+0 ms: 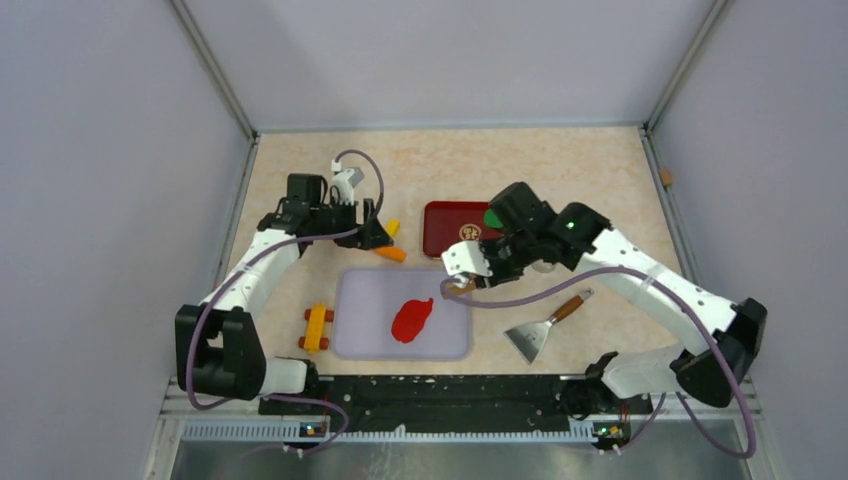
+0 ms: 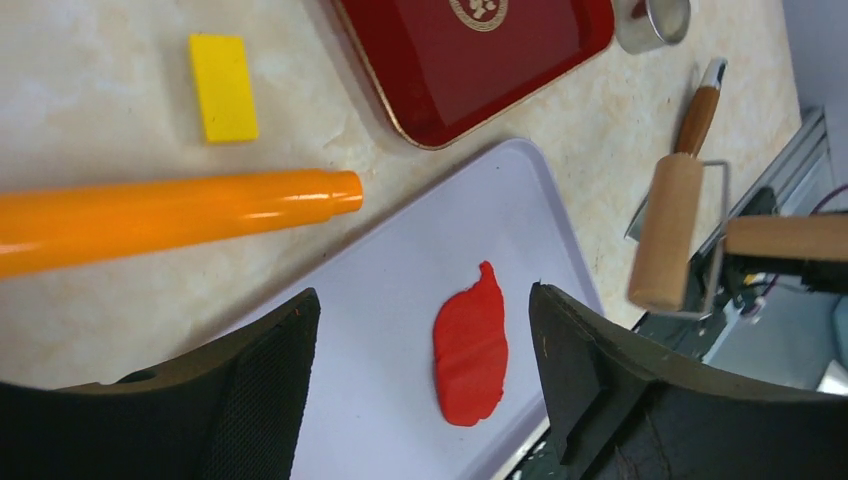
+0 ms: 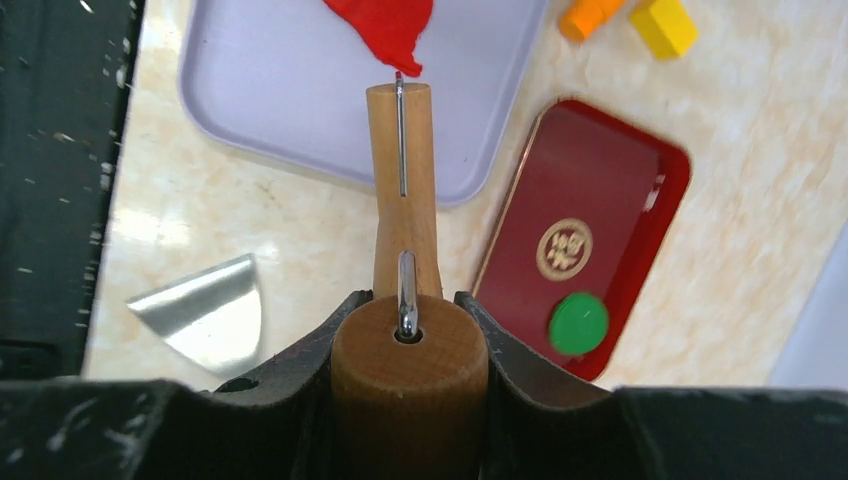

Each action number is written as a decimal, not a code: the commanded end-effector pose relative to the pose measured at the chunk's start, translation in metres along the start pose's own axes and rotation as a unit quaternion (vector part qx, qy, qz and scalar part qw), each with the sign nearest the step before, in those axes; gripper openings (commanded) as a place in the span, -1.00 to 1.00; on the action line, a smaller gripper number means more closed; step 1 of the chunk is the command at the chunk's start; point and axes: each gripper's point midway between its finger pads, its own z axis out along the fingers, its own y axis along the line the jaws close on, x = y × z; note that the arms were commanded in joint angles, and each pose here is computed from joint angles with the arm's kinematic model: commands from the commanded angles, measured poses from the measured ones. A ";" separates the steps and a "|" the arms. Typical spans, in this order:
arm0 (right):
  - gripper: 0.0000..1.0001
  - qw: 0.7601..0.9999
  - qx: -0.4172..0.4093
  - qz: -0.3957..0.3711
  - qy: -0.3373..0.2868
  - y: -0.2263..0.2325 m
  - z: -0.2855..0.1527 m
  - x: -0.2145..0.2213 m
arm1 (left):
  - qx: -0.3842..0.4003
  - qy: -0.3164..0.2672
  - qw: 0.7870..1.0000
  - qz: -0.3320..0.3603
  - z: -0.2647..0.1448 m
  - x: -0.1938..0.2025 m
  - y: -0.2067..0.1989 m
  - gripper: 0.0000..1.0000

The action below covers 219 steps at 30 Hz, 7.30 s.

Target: Roll out the dumpling wrappers from the dough

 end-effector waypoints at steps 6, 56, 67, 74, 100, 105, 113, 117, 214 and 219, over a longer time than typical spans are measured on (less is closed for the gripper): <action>-1.00 0.956 -0.009 -0.294 -0.015 -0.017 0.063 -0.056 | -0.144 0.065 0.978 -0.134 -0.020 0.045 0.053 0.45; -1.00 0.985 0.001 -0.173 -0.006 -0.048 0.157 -0.063 | -0.256 0.125 0.938 -0.200 -0.022 0.096 0.112 0.15; -1.00 0.972 -0.029 -0.228 -0.053 -0.006 0.086 -0.087 | -0.224 0.039 0.958 -0.178 -0.029 0.082 0.089 0.29; -1.00 0.959 -0.070 -0.267 -0.062 0.015 0.105 -0.085 | -0.202 0.044 0.966 -0.156 -0.029 0.069 0.084 0.29; -1.00 0.896 -0.370 -0.216 0.118 0.128 0.117 0.022 | -0.195 0.033 0.968 -0.152 -0.028 0.060 0.088 0.28; -1.00 0.895 -0.379 -0.198 0.128 0.134 0.110 0.027 | -0.194 0.036 0.968 -0.154 -0.026 0.063 0.089 0.28; -1.00 0.891 -0.392 -0.181 0.139 0.148 0.102 0.039 | -0.192 0.035 0.968 -0.156 -0.024 0.061 0.090 0.28; -1.00 0.892 -0.393 -0.172 0.141 0.151 0.101 0.040 | -0.192 0.034 0.968 -0.156 -0.024 0.062 0.089 0.29; -1.00 0.905 0.084 0.378 -0.174 -0.090 0.029 -0.069 | -0.230 0.037 0.940 -0.249 -0.038 0.102 0.102 0.24; -1.00 0.841 0.058 0.513 -0.162 -0.099 0.040 -0.043 | -0.257 0.044 0.930 -0.257 -0.038 0.103 0.116 0.19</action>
